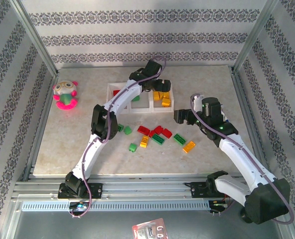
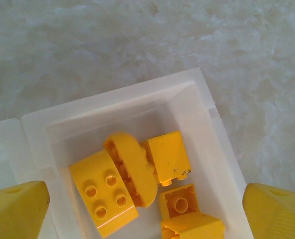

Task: Sort the legos into containers by color
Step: Pick up the lego from the center of the table.

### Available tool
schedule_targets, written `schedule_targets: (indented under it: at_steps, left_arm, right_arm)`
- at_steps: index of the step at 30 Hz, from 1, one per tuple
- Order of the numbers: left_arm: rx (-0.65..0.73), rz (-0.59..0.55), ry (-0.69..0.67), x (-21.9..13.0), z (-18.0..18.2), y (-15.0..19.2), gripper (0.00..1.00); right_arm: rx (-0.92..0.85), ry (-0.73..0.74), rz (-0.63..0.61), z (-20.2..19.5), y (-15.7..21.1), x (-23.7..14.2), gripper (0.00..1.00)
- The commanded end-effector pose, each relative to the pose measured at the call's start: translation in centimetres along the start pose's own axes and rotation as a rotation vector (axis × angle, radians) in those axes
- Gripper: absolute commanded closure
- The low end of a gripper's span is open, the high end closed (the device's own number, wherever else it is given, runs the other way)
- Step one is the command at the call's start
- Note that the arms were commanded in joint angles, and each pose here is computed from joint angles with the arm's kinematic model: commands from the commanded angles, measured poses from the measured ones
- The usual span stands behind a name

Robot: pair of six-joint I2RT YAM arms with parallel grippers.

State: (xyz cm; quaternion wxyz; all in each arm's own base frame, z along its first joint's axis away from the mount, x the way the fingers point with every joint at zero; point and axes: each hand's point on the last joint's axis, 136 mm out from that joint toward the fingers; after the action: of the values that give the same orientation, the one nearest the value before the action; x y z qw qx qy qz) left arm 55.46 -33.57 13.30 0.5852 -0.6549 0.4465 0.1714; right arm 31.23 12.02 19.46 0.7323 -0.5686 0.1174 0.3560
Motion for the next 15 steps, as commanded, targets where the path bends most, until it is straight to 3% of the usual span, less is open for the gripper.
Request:
schedule_targets:
  at_steps: [1, 8, 12, 15]
  left_arm:
    - [0.072, -0.124, 0.06, -6.1, -2.2, -4.0, 0.01]
    - [0.271, -0.287, 0.177, -11.8, -4.6, -2.3, 0.01]
    - [0.321, -0.314, 0.236, -14.6, -4.5, 1.5, 0.01]
    - [0.282, -0.334, 0.268, -16.3, -3.8, 4.7, 0.01]
  right_arm:
    - [0.13, 0.135, 0.052, -2.4, 0.6, -0.7, 0.02]
    - [0.256, 0.239, 0.247, -4.5, 5.8, 0.0, 0.02]
    - [0.26, 0.138, 0.352, -3.1, 8.0, 1.6, 0.06]
    - [0.21, 0.158, 0.481, -3.1, 10.0, 2.5, 0.06]
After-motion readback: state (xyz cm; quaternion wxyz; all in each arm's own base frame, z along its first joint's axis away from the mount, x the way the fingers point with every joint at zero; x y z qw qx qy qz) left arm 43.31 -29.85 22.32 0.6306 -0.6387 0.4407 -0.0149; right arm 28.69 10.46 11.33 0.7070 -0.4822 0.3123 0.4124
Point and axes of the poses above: each hand's point on the last joint's axis, 136 mm out from that joint toward the fingers, its own x axis out along the fingers, its own z axis along the line the jaws close on, y = z × x, and after that the axes turned 2 degrees about x, right-handed
